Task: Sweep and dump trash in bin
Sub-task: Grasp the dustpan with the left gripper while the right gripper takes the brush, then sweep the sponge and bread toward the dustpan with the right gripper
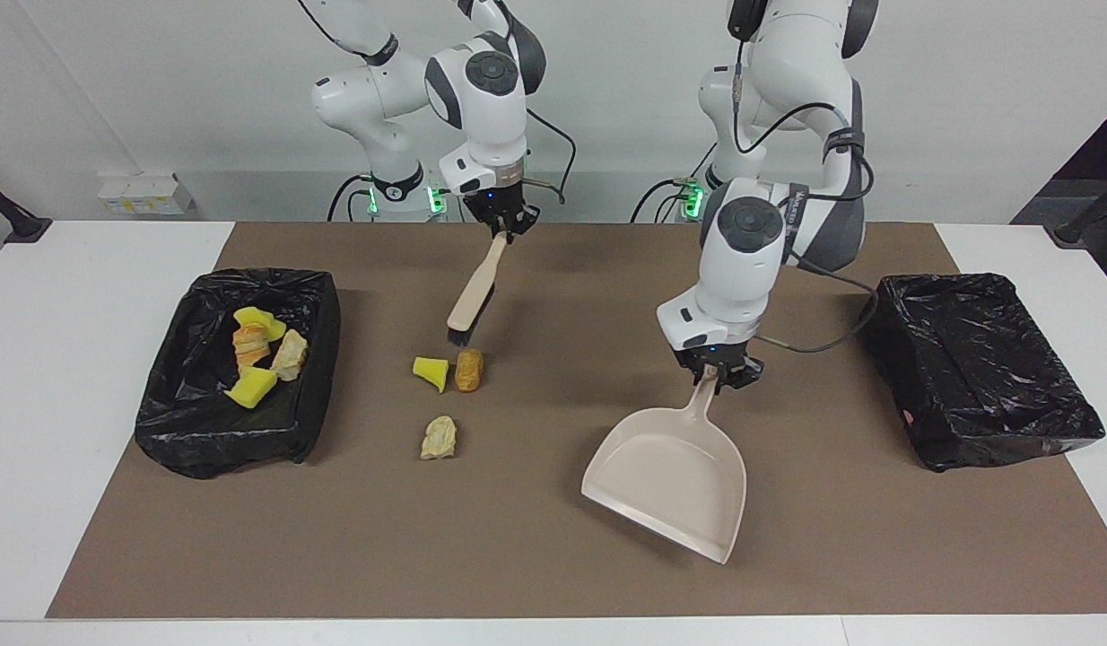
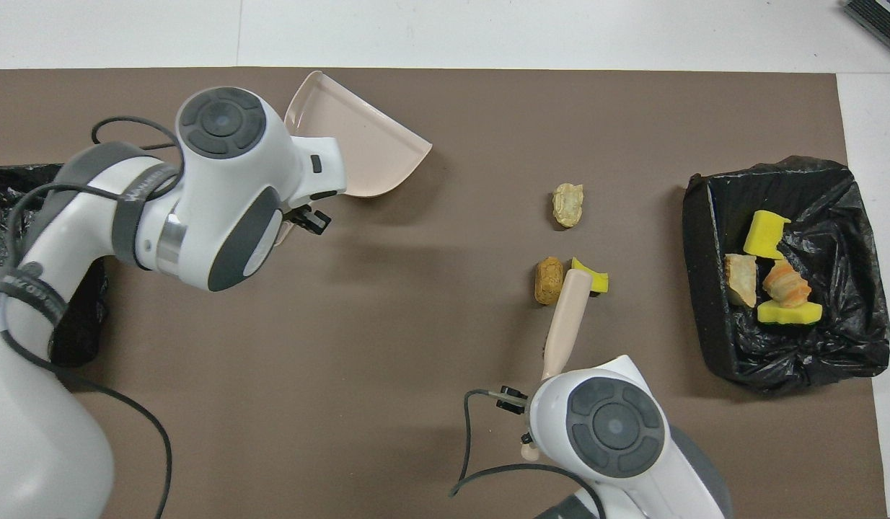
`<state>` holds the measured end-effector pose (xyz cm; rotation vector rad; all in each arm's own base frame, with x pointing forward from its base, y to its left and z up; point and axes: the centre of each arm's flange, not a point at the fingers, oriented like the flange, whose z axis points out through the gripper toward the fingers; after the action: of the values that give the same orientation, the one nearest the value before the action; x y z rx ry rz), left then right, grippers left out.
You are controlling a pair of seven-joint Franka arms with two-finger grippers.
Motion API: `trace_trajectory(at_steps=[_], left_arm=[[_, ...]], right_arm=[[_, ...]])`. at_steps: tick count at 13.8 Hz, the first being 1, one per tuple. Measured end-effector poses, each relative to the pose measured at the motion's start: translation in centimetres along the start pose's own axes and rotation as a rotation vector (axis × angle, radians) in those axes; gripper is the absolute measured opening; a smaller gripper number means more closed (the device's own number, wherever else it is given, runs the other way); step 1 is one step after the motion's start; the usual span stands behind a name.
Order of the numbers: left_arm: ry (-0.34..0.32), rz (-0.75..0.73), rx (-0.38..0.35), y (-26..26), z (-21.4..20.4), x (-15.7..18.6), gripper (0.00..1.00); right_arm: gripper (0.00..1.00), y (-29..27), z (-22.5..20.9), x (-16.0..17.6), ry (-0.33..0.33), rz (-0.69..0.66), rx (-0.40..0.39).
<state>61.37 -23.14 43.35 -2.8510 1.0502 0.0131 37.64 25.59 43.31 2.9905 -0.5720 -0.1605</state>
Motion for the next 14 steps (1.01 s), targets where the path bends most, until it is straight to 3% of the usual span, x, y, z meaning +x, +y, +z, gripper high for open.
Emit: trace_trajectory(at_steps=[6, 9, 14], left_arm=[[-0.094, 0.435, -0.051, -1.4, -2.1, -4.8, 0.32], [-0.135, 0.515, -0.080, 0.6, -0.6, -6.6, 0.32], [-0.120, 0.589, -0.065, 5.3, 1.4, -8.8, 0.32]], right_arm=[[0.26, 6.0, 2.0, 6.8, -0.052, 0.039, -0.054], [0.26, 6.5, 4.8, 8.4, -0.041, 0.014, -0.150], [0.26, 6.9, 8.4, 11.4, -0.044, -0.055, -0.178]])
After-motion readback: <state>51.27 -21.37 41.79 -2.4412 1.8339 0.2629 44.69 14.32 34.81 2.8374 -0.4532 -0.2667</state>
